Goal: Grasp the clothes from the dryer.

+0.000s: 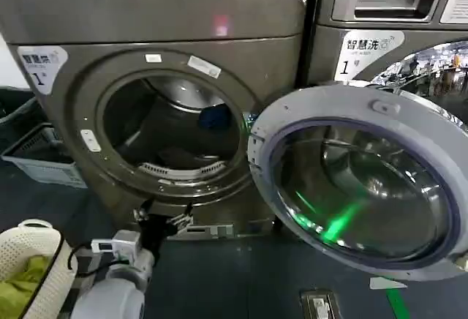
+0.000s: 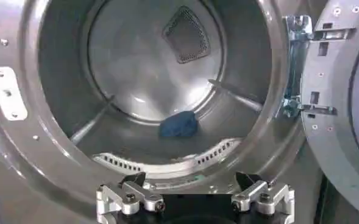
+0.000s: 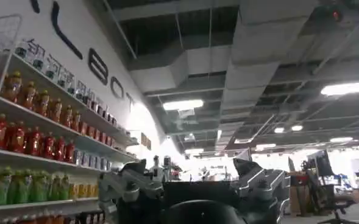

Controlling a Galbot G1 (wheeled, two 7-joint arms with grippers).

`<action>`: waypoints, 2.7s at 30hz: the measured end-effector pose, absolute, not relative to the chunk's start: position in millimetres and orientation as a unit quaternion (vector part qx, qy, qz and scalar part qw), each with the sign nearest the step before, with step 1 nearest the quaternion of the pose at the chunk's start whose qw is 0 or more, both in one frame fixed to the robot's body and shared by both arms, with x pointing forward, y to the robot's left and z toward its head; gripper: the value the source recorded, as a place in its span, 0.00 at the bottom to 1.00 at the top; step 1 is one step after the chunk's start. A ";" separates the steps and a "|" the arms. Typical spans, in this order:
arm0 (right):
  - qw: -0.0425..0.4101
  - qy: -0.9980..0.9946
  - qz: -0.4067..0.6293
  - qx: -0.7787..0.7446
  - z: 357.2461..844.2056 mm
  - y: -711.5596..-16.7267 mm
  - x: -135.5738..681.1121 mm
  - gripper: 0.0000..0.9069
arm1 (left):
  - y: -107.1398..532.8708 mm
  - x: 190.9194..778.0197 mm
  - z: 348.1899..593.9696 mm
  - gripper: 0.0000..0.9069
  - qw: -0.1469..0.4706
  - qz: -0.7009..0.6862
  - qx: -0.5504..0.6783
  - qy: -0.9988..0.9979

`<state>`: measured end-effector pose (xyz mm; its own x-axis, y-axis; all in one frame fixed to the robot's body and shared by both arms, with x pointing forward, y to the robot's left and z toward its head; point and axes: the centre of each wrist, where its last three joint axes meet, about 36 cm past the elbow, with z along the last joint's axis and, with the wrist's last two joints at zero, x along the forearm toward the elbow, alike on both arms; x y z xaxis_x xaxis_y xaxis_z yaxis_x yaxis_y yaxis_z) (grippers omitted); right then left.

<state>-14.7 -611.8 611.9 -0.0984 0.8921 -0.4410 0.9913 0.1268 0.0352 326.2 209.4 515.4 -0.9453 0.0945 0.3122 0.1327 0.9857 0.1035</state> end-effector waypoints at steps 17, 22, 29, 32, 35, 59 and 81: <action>0.181 0.728 -0.136 0.647 610.8 -612.0 -14.8 1.00 | 210.4 327.5 514.3 1.00 0.156 -0.063 -0.057 -0.984; 0.179 0.728 -0.134 0.648 609.7 -612.5 -15.9 1.00 | 210.7 327.1 514.3 1.00 0.157 -0.063 -0.056 -0.984; 0.179 0.729 -0.133 0.647 608.8 -612.6 -14.7 1.00 | 210.8 327.1 513.8 1.00 0.157 -0.063 -0.056 -0.984; 0.179 0.728 -0.132 0.648 608.0 -612.4 -14.8 1.00 | 211.2 327.5 513.7 1.00 0.157 -0.064 -0.055 -0.984; 0.178 0.728 -0.131 0.649 607.3 -612.8 -15.5 1.00 | 211.1 328.0 513.4 1.00 0.158 -0.064 -0.055 -0.984; 0.167 0.732 -0.127 0.648 606.3 -611.9 -8.9 1.00 | 218.1 372.6 506.7 1.00 0.167 -0.162 -0.051 -0.971; 0.158 0.737 -0.120 0.646 596.7 -615.9 -8.9 1.00 | 254.0 513.7 552.2 1.00 0.196 -0.634 -0.319 -0.677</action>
<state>-8.9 -615.9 596.7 -0.1148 0.9146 -0.3876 0.9903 0.1362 0.0282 513.7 254.0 552.2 -0.7194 0.1829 0.6700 0.6806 -0.0070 0.7327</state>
